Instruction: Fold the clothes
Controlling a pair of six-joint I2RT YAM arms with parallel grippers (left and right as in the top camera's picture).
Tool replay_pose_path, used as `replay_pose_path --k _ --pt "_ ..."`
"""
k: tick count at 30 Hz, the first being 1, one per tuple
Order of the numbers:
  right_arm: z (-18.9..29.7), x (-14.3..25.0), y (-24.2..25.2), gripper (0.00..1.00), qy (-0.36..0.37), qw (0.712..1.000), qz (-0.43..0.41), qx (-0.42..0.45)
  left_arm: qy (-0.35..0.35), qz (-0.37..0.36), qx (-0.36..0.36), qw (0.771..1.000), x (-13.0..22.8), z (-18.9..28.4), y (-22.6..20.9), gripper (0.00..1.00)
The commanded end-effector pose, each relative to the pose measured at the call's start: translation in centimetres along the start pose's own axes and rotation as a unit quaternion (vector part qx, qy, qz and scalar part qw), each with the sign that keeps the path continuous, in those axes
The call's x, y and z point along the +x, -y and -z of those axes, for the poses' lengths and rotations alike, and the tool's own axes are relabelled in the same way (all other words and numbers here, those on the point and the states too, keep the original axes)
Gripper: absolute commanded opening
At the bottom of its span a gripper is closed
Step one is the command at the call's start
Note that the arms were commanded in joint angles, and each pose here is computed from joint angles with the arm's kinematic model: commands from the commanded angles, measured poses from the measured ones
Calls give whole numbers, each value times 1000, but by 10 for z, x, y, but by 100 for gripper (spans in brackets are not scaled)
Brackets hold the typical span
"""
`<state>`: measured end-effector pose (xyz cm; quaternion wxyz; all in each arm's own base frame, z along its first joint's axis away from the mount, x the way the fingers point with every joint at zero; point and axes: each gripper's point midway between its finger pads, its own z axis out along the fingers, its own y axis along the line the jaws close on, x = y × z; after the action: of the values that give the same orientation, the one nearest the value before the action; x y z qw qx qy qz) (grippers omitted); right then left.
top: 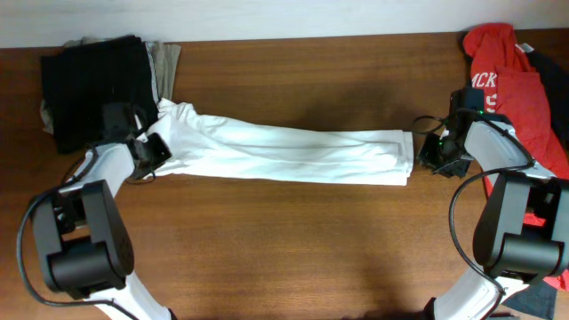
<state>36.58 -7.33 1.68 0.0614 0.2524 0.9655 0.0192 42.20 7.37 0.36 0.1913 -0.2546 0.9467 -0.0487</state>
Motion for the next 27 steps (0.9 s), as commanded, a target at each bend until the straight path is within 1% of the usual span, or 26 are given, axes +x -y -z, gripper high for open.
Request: replay_pose_path --k 1,2,3,4,6,7,8,12,14,16,18,23,24,26,27 --pt "17 -11 -22 24 1 999 8 -49 33 10 -22 999 -10 36 -9 1" --pt "25 -15 -28 34 5 998 13 -63 37 9 -16 999 -11 43 -6 7" --pt "35 -22 -38 86 10 996 27 -86 40 8 -8 999 -12 52 -3 36" --pt "43 -26 -47 99 15 993 46 -107 39 8 -6 999 -11 57 -2 52" --pt "52 -31 -61 99 24 986 79 -145 28 9 -10 999 -5 57 -4 68" --pt "51 -28 -64 99 22 981 115 -154 17 10 -15 1000 1 57 -6 99" --pt "49 -24 -63 99 18 980 130 -152 15 10 -15 1000 2 56 -6 99" --pt "28 -2 -56 98 -17 981 129 -147 12 10 -16 1000 3 56 -7 99" --pt "8 10 -52 99 -31 978 142 -147 8 10 -18 1000 5 56 -7 99" --pt "-3 17 -57 99 -48 975 138 -165 4 11 -18 1000 7 56 -8 99" --pt "-6 20 -65 99 -58 970 136 -192 2 11 -12 1000 8 56 -6 99" --pt "-8 25 -69 99 -70 967 133 -206 0 11 -6 1000 8 56 -4 99" --pt "-6 28 -74 96 -74 964 134 -218 0 11 -6 1000 8 56 -4 99" --pt "-6 37 -85 77 -82 959 144 -229 0 11 -6 1000 8 56 -4 99" --pt "-7 39 -88 75 -83 958 150 -228 0 11 -6 1000 8 56 -4 99"
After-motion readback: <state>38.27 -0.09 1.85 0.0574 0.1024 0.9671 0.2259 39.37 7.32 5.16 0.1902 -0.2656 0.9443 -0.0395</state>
